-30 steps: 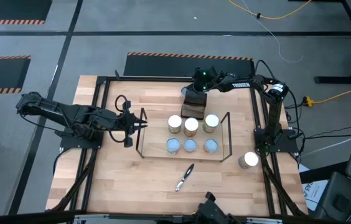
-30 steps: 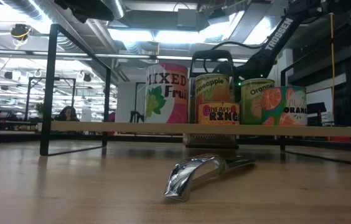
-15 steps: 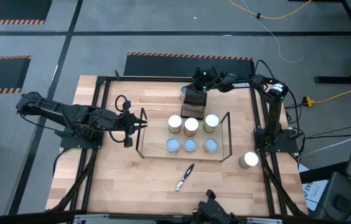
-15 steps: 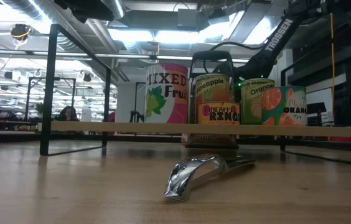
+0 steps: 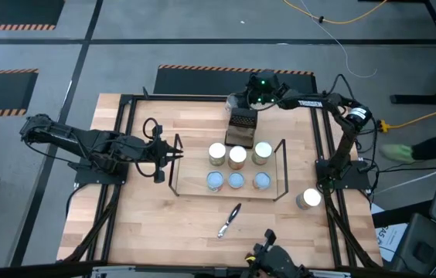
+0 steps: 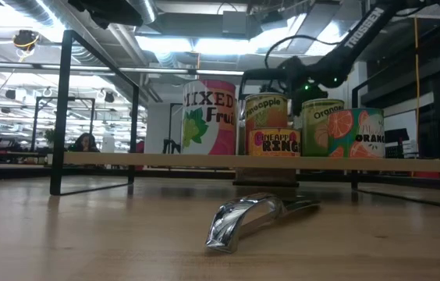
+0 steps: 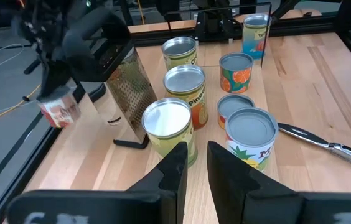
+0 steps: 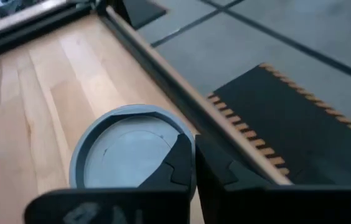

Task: Pick and place cans onto a shelf
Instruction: Put the canned diced tomatoes on the shelf

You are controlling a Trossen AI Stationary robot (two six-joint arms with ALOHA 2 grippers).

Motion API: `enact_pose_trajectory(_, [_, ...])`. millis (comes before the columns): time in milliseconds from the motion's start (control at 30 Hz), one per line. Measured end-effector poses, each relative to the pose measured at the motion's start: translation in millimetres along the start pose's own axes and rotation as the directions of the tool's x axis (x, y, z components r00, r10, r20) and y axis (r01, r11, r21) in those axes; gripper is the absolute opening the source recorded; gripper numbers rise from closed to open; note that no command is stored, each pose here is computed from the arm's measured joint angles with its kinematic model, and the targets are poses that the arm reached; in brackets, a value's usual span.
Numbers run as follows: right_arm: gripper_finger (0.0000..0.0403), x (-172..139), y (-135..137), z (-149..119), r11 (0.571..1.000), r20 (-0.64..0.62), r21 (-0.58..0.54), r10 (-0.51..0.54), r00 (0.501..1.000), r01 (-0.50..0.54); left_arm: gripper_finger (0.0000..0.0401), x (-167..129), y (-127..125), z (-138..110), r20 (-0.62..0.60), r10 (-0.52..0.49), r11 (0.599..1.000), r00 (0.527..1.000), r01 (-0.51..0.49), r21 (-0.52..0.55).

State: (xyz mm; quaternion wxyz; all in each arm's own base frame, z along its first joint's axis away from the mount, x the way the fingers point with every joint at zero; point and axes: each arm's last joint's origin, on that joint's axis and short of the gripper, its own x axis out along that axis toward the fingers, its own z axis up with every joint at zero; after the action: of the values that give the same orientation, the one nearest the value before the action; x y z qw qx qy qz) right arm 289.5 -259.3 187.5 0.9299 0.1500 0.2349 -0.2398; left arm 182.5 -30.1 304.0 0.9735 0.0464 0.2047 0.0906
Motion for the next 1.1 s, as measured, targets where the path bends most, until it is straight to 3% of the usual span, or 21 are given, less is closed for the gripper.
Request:
enact_pose_trajectory(300, [0.0007,-42,-8,34,0.999,0.139,-0.028,-0.041,0.989,0.046,0.0055,0,0,0,0.000,0.000,1.000,1.000,0.000,0.000])
enact_pose_trajectory(567, [0.0007,-97,-4,69,0.995,0.304,-0.057,-0.065,0.951,0.086,0.0055,0,0,0,0.000,0.000,1.000,1.000,0.000,0.000])
enact_pose_trajectory(867, [0.0007,-160,23,92,0.989,0.425,-0.116,-0.031,0.905,0.088,0.0055,0,0,0,0.000,0.000,1.000,1.000,0.000,0.000])
enact_pose_trajectory(1100, [0.0007,-177,66,92,0.983,0.421,-0.183,0.097,0.902,-0.020,0.0055,0,0,0,0.000,0.000,1.000,1.000,0.000,0.000])
